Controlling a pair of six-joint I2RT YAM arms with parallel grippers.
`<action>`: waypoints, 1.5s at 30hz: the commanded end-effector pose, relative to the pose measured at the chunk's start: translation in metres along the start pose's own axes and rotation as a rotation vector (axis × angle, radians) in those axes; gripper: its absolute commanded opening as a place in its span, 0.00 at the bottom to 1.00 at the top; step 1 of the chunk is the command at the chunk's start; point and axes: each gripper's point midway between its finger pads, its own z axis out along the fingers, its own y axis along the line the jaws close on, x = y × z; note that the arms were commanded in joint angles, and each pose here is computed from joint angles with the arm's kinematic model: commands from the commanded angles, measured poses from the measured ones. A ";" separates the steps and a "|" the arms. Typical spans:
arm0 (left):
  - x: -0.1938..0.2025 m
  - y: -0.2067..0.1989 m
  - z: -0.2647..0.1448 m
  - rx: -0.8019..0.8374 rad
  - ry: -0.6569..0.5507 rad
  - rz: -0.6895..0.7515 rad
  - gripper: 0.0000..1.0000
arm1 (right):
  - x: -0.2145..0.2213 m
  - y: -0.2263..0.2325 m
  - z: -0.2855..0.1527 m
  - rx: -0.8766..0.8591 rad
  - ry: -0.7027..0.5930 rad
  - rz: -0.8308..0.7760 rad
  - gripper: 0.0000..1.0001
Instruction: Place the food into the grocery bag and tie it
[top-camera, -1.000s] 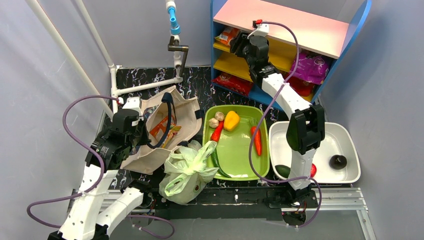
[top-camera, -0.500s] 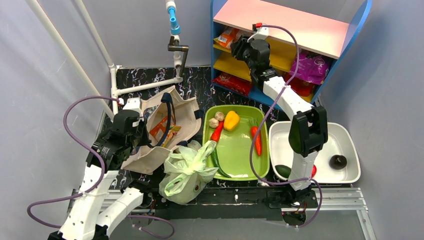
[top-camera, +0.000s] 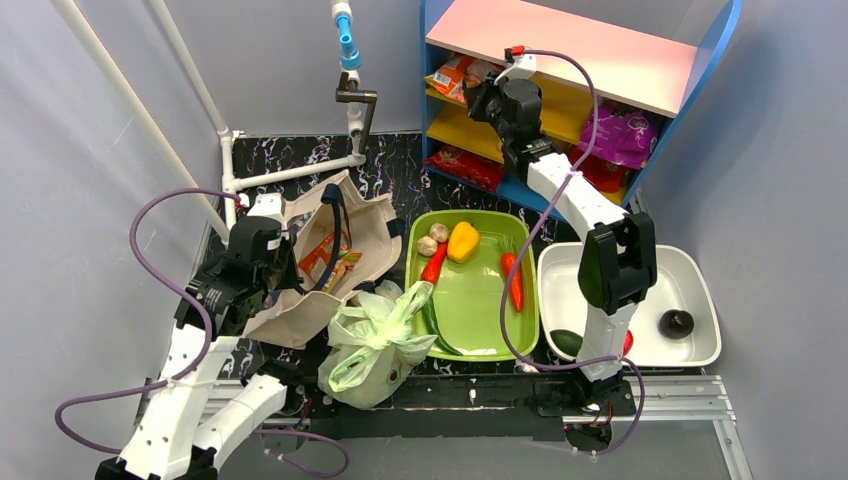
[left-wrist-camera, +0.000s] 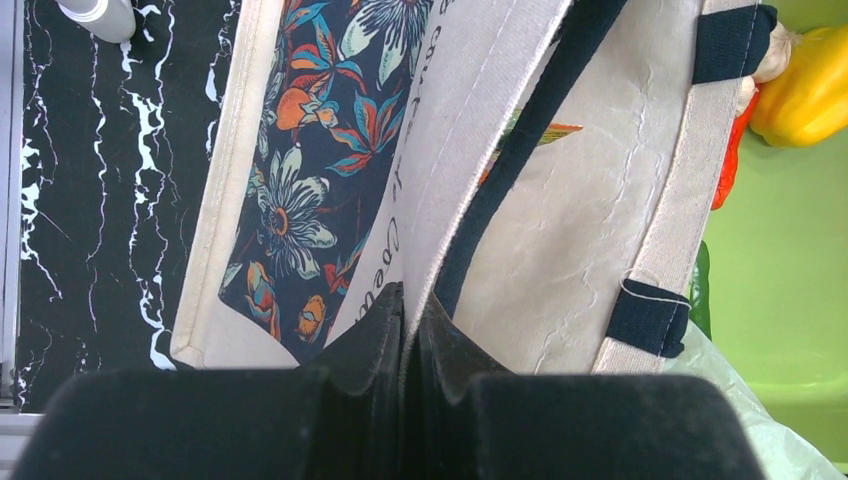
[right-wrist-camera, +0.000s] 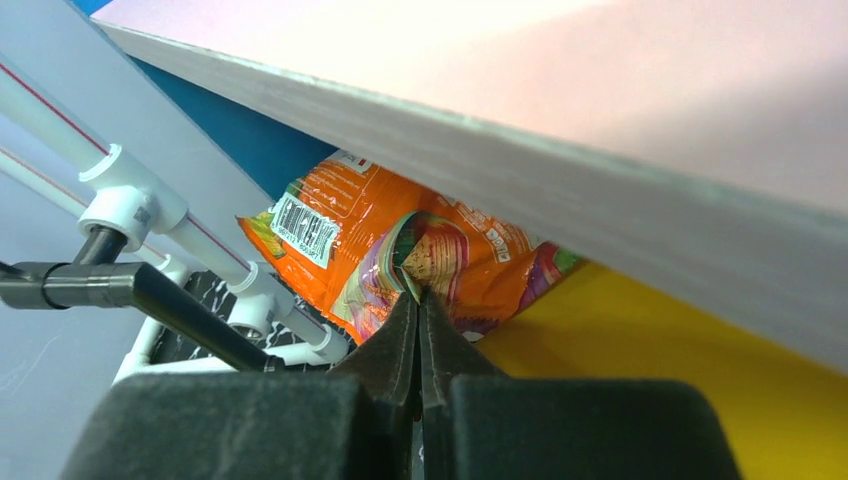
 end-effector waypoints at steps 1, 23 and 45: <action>-0.012 0.006 -0.008 -0.035 -0.034 -0.004 0.00 | 0.022 0.017 -0.008 -0.099 0.127 0.076 0.01; -0.043 -0.006 -0.002 -0.030 -0.028 0.015 0.00 | -0.036 0.138 -0.155 -0.533 0.148 0.089 0.01; -0.061 -0.012 -0.001 -0.036 -0.050 -0.043 0.00 | 0.028 0.234 -0.232 -0.848 0.367 0.053 0.01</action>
